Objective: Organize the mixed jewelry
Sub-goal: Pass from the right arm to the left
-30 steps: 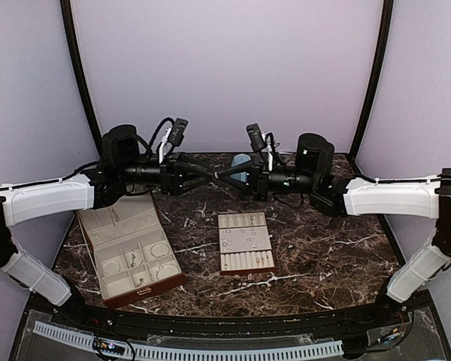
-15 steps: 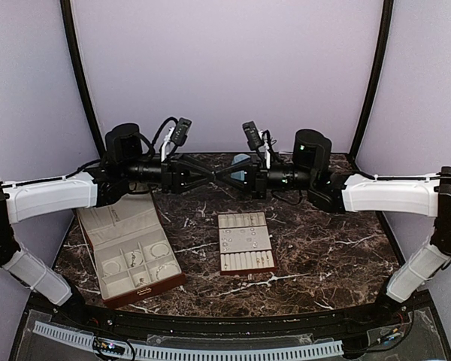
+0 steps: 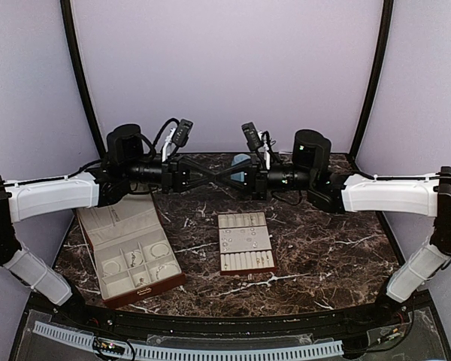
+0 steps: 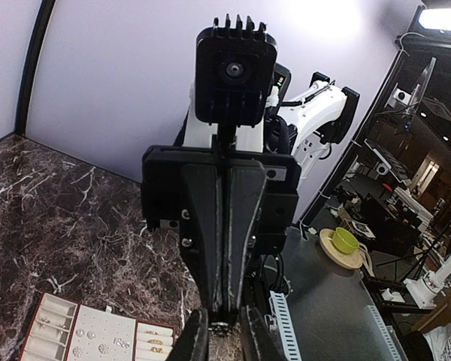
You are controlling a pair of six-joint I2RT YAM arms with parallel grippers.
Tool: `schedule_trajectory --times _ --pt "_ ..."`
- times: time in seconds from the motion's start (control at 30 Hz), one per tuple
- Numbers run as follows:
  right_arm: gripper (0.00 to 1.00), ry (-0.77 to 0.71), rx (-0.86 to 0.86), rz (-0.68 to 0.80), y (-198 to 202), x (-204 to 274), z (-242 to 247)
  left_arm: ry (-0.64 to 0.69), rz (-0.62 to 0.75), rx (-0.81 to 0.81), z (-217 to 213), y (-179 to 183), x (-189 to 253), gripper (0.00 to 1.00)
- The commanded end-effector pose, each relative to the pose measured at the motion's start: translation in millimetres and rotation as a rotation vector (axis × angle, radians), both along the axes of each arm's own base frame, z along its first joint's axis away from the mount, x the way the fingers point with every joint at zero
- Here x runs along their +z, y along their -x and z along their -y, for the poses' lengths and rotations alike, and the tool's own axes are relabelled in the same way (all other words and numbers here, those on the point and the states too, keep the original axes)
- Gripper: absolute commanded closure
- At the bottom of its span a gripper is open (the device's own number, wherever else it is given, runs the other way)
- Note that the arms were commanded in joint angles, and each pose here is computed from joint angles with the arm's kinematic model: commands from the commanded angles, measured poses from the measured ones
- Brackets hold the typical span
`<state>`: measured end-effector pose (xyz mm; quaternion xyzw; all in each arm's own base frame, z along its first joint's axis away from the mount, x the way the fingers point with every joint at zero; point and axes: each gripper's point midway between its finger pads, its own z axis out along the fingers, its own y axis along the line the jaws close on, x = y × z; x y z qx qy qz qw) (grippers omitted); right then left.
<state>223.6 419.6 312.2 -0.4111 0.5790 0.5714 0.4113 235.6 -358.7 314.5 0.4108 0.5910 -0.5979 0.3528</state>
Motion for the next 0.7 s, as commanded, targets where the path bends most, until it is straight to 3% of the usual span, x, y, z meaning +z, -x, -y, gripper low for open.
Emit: schedule_trajectory --times 0.0,0.6,0.67 --pt "1.00 -0.027 0.008 0.033 1.5 11.8 -4.6 0.033 0.042 -0.032 1.4 5.7 15.5 0.83" --pt "1.00 -0.019 -0.029 0.018 -5.5 6.1 -3.1 0.035 0.036 -0.042 0.2 8.4 16.3 0.99" --pt "0.80 -0.020 -0.043 0.010 -8.1 5.9 -1.7 0.034 0.035 -0.032 0.4 7.1 16.2 1.00"
